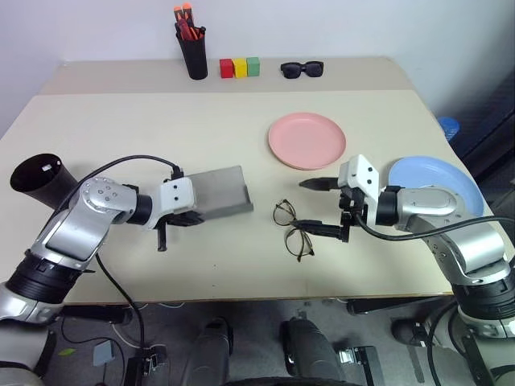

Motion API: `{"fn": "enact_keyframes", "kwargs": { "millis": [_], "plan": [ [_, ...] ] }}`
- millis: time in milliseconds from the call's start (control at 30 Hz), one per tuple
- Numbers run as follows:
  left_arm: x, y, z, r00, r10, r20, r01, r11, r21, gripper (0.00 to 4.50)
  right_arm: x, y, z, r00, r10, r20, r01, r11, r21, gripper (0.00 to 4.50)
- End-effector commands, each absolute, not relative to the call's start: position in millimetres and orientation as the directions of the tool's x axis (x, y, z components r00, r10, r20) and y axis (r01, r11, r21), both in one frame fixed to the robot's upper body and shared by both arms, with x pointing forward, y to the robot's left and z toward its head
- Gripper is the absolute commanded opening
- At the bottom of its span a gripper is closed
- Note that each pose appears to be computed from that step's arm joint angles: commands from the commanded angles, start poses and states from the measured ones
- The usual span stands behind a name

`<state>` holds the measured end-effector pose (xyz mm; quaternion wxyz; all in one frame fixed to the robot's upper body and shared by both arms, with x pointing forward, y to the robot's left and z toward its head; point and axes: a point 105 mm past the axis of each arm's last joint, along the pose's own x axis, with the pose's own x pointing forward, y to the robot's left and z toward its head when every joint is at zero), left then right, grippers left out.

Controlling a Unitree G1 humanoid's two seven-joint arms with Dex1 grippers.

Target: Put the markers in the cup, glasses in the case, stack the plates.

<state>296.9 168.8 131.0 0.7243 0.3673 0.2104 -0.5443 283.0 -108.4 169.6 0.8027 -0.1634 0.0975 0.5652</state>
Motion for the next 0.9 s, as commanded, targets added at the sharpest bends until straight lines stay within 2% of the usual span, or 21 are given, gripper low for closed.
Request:
{"fn": "enact_keyframes", "kwargs": {
  "millis": [33, 67, 133, 200, 300, 567, 900],
  "plan": [
    [285.1, 161.9, 139.7, 0.289, -0.643, -0.709, 0.933, 0.024, 0.358, 0.05, 271.6, -100.7, 163.0, 0.306, 0.868, -0.390, -0.952, 0.292, -0.096, 4.50],
    [282.8, 161.6, 138.3, 0.275, -0.645, -0.713, 0.941, 0.029, 0.337, 0.05, 270.9, -99.7, 159.7, 0.307, 0.864, -0.399, -0.950, 0.306, -0.067, 4.50],
    [281.8, 160.3, 137.5, 0.270, -0.653, -0.708, 0.949, 0.056, 0.311, 0.56, 272.3, -99.2, 151.9, 0.324, 0.847, -0.423, -0.938, 0.345, -0.027, 4.50],
    [285.3, 160.6, 136.9, 0.306, -0.640, -0.705, 0.938, 0.074, 0.340, 1.26, 279.9, -102.5, 141.5, 0.375, 0.808, -0.455, -0.907, 0.420, -0.003, 4.50],
    [291.5, 158.8, 141.5, 0.364, -0.649, -0.668, 0.916, 0.120, 0.382, 2.72, 287.7, -108.4, 130.8, 0.428, 0.760, -0.489, -0.865, 0.501, 0.021, 4.50],
    [281.7, 162.6, 159.7, 0.436, -0.710, -0.553, 0.894, 0.271, 0.356, 2.72, 294.1, -117.5, 120.8, 0.483, 0.726, -0.489, -0.787, 0.605, 0.120, 4.50],
    [256.0, 173.3, 145.2, 0.486, -0.686, -0.541, 0.874, 0.380, 0.303, 2.72, 296.2, -111.7, 121.1, 0.477, 0.749, -0.459, -0.717, 0.634, 0.289, 4.50]
  ]
}}
